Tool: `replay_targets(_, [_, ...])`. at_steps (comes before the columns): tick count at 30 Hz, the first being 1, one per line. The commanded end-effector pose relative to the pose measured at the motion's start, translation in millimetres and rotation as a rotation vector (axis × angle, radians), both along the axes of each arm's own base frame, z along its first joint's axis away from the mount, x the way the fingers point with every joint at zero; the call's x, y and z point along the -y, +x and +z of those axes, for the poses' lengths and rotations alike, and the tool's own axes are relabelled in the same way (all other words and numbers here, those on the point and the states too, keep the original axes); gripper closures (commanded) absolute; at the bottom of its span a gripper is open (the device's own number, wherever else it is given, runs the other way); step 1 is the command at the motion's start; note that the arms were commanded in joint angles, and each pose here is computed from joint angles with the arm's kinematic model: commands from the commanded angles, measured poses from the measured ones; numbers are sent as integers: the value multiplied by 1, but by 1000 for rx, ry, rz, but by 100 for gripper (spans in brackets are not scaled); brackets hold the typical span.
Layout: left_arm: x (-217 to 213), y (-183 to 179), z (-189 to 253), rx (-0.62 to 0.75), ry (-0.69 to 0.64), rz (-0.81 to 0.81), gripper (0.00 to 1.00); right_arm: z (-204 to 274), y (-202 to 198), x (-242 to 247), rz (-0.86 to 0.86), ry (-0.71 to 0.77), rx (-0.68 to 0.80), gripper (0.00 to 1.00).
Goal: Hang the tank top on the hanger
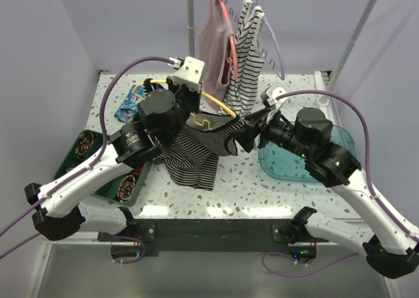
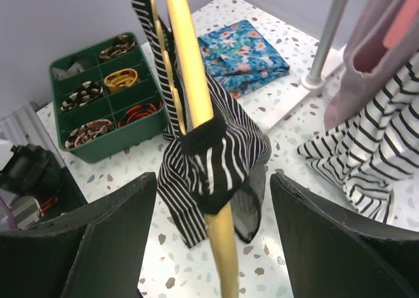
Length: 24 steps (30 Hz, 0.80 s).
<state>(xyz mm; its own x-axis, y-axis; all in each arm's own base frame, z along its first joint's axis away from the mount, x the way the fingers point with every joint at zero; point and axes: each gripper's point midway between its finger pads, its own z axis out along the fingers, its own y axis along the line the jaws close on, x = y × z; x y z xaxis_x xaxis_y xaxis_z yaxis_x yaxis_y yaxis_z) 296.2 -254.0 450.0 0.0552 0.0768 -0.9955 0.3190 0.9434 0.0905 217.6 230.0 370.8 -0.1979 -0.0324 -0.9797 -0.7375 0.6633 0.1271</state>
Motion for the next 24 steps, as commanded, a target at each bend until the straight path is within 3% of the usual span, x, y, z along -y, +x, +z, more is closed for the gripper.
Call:
replay_targets(1, [11,-12,32,44,8,-105,100,31,-7,-17,125,11,100,26])
replay_targets(3, [17,-13,33,45,17,-124,100,36,-5,-20,127,21,99,27])
replay_targets(7, [24,-19,44,58,-11,-175,100,38,2,-22,105,18,82,38])
replay_targets(10, [28,-19,43,55,-17,-186,100,33,3,-21,90,28,66,53])
replay_targets(11, [30,-19,43,55,-21,-189,100,31,3,-20,85,32,61,62])
replay_targets(14, [32,-18,44,50,-48,-190,100,21,2,-18,77,25,30,74])
replay_targets(16, [36,-17,43,43,-66,-196,100,12,-1,-15,73,11,9,73])
replay_targets(20, [44,-17,43,36,-94,-219,100,4,-3,-5,35,5,4,49])
replay_targets(22, [48,-17,41,30,-95,-224,100,2,-5,-1,26,4,7,48])
replay_targets(24, [50,-16,40,27,-102,-226,100,-3,-6,2,17,-4,4,53])
